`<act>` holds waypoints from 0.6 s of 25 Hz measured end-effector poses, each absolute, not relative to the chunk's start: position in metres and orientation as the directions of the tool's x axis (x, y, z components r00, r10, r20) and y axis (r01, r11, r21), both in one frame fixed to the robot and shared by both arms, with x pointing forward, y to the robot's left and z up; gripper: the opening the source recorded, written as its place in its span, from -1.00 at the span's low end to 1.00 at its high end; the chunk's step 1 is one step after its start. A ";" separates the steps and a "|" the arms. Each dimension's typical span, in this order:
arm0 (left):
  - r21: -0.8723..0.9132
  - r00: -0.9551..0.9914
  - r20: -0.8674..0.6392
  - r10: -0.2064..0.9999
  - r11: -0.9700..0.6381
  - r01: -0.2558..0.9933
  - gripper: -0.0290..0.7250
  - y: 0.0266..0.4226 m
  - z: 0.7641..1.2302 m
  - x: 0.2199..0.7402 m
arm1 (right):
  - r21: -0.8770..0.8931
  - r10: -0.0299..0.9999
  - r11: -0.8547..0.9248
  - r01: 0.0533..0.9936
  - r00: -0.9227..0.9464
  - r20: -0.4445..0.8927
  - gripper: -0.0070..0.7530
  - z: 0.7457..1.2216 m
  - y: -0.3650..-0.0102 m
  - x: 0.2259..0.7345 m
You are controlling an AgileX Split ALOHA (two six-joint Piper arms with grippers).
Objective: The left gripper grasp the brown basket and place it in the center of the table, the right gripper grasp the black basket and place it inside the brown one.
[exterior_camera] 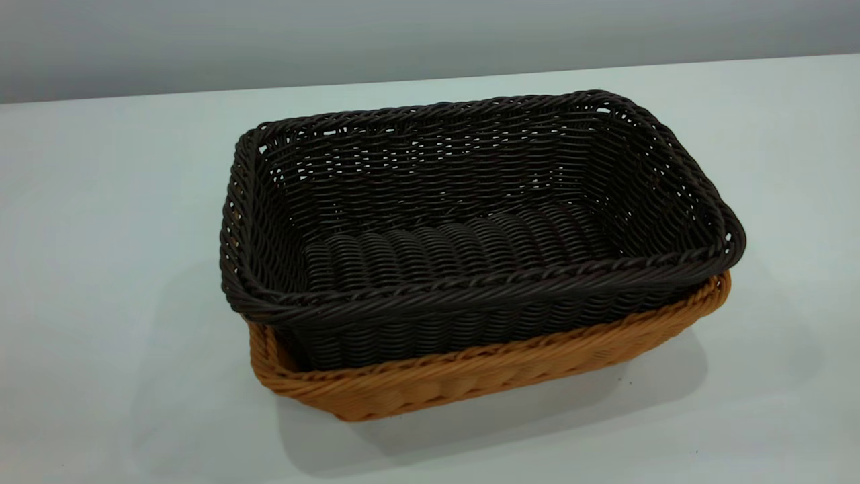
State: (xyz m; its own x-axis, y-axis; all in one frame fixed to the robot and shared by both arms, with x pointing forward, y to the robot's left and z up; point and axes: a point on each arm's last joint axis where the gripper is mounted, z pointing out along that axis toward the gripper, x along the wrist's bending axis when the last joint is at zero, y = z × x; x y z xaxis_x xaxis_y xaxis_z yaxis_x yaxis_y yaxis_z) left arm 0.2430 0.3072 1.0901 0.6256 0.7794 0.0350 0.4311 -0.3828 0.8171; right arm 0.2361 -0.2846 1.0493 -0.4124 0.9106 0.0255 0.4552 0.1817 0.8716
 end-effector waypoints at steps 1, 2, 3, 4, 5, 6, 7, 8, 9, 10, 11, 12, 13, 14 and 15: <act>0.819 0.627 0.024 0.779 -0.375 0.434 -0.87 0.307 1.087 0.242 | 0.872 0.911 0.182 0.455 -0.412 0.026 -0.98 1.049 -0.285 0.236; 0.823 0.632 0.012 0.775 -0.367 0.434 -0.87 0.306 1.083 0.242 | 0.872 0.911 0.182 0.455 -0.412 0.026 -0.98 1.049 -0.285 0.236; 0.823 0.637 0.001 0.771 -0.362 0.438 -0.87 0.304 1.079 0.242 | 0.872 0.911 0.182 0.455 -0.412 0.026 -0.98 1.049 -0.285 0.236; 0.821 0.643 -0.012 0.766 -0.360 0.443 -0.87 0.302 1.074 0.242 | 0.872 0.911 0.182 0.455 -0.412 0.026 -0.98 1.049 -0.285 0.236; 0.813 0.648 -0.020 0.761 -0.365 0.453 -0.87 0.300 1.068 0.243 | 0.872 0.911 0.182 0.455 -0.412 0.026 -0.98 1.049 -0.285 0.236; 0.807 0.651 -0.028 0.758 -0.367 0.462 -0.87 0.297 1.062 0.245 | 0.872 0.911 0.182 0.455 -0.412 0.026 -0.98 1.049 -0.285 0.236; 0.801 0.655 -0.038 0.755 -0.369 0.472 -0.87 0.295 1.057 0.246 | 0.872 0.911 0.182 0.455 -0.412 0.025 -0.98 1.050 -0.285 0.236; 0.790 0.654 -0.037 0.755 -0.379 0.483 -0.87 0.294 1.051 0.248 | 0.872 0.911 0.182 0.454 -0.412 0.024 -0.98 1.050 -0.285 0.236; 0.777 0.656 -0.043 0.754 -0.387 0.496 -0.87 0.292 1.045 0.248 | 0.872 0.911 0.182 0.454 -0.412 0.024 -0.98 1.050 -0.285 0.236; 0.767 0.656 -0.046 0.753 -0.394 0.506 -0.87 0.291 1.041 0.249 | 0.872 0.911 0.182 0.454 -0.412 0.024 -0.98 1.050 -0.285 0.236; 0.765 0.658 -0.052 0.751 -0.394 0.510 -0.87 0.291 1.040 0.249 | 0.872 0.911 0.182 0.454 -0.412 0.024 -0.98 1.050 -0.285 0.236; 0.772 0.658 -0.052 0.751 -0.388 0.504 -0.87 0.290 1.040 0.250 | 0.872 0.911 0.182 0.454 -0.412 0.024 -0.98 1.050 -0.285 0.236; 0.780 0.659 -0.052 0.751 -0.381 0.496 -0.87 0.289 1.040 0.251 | 0.872 0.911 0.182 0.454 -0.412 0.024 -0.98 1.050 -0.285 0.236; 0.781 0.658 -0.052 0.751 -0.380 0.496 -0.87 0.289 1.038 0.251 | 0.872 0.911 0.182 0.454 -0.412 0.024 -0.98 1.050 -0.285 0.236; 0.776 0.659 -0.051 0.751 -0.385 0.499 -0.87 0.288 1.035 0.252 | 0.872 0.911 0.182 0.454 -0.412 0.024 -0.98 1.050 -0.285 0.236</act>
State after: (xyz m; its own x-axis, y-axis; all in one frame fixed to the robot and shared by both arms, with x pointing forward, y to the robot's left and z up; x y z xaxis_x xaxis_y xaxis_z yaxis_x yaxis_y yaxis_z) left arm 0.2520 0.2879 1.0352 0.6589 0.7505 -0.0510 0.4991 -0.3854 0.7762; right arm 0.2360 -0.2847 1.0496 -0.4119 0.9109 0.0245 0.4544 0.1821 0.8720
